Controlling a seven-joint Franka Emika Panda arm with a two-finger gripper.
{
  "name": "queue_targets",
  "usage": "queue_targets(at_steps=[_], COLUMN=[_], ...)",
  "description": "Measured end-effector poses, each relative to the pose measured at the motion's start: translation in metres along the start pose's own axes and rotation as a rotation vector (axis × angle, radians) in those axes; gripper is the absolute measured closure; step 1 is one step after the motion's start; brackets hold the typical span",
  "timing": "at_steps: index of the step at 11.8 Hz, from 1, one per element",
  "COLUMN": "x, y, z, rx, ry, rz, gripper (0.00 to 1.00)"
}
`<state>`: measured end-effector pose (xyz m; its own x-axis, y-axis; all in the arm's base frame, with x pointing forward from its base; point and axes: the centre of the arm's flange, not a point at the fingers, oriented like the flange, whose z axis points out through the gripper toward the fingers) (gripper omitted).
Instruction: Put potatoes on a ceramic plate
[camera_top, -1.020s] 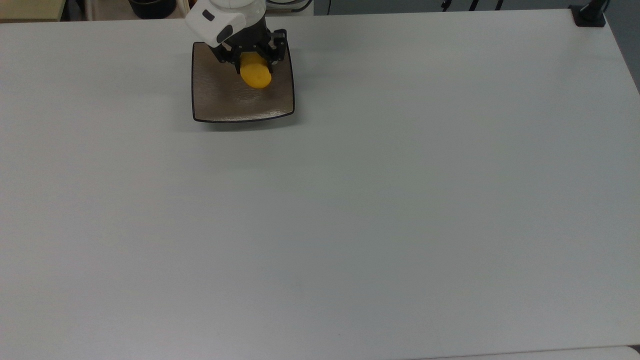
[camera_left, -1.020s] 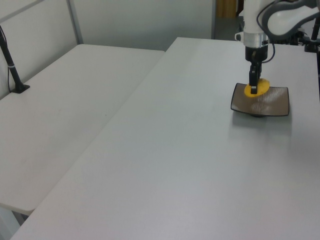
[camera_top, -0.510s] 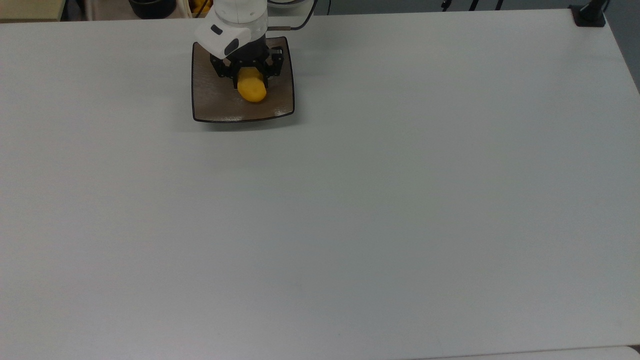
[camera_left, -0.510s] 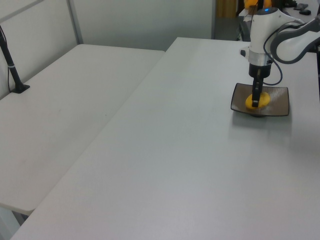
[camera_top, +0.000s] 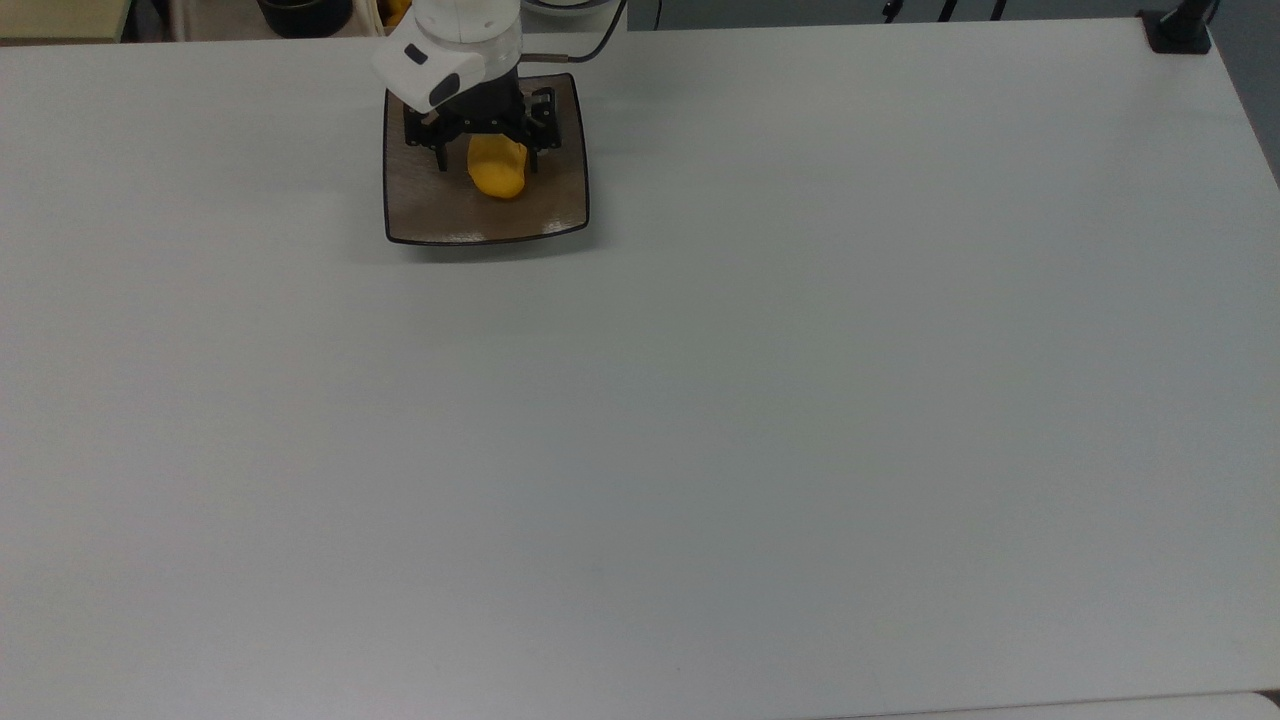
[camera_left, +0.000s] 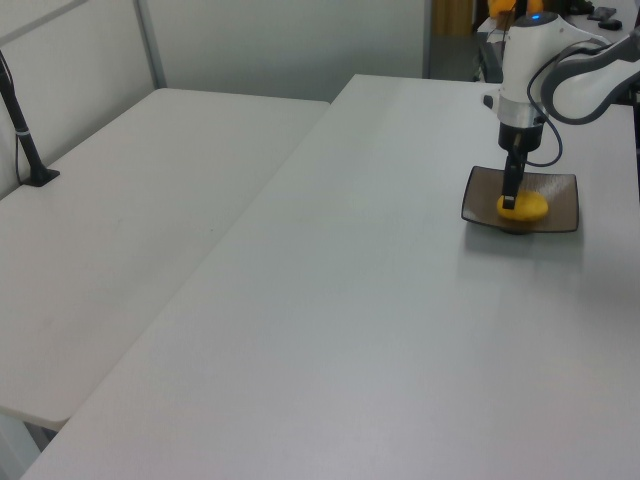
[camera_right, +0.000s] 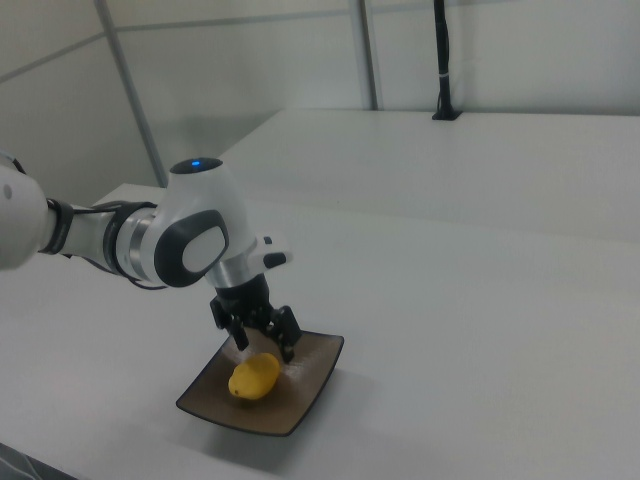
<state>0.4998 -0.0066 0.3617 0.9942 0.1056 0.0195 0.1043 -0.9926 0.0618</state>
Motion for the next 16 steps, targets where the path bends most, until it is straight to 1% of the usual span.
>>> queue_targets(at_steps=[2, 3, 4, 5, 7, 8, 9, 10, 12, 14, 15, 16], x=[0.021, 0.033, 0.045, 0.052, 0.056, 0.054, 0.051, 0.047, 0.043, 0.043, 0.044, 0.049], y=[-0.003, -0.005, -0.007, -0.013, -0.034, -0.042, -0.049, -0.058, -0.07, -0.072, -0.07, -0.069], z=[-0.037, -0.069, -0.11, -0.145, -0.205, -0.228, -0.247, -0.262, -0.278, -0.28, -0.279, -0.278], rx=[-0.006, -0.009, -0.012, -0.005, 0.03, 0.047, 0.076, 0.103, 0.114, 0.138, 0.138, 0.138], ry=[0.052, 0.059, 0.065, 0.074, 0.083, 0.073, 0.057, 0.044, 0.033, 0.035, 0.037, 0.06], rz=[0.036, 0.043, 0.046, 0.049, 0.061, 0.059, 0.053, 0.043, 0.026, 0.028, 0.016, -0.011], gripper=[0.0, 0.0, 0.0, 0.0, 0.0, 0.0, 0.0, 0.0, 0.0, 0.0, 0.0, 0.0])
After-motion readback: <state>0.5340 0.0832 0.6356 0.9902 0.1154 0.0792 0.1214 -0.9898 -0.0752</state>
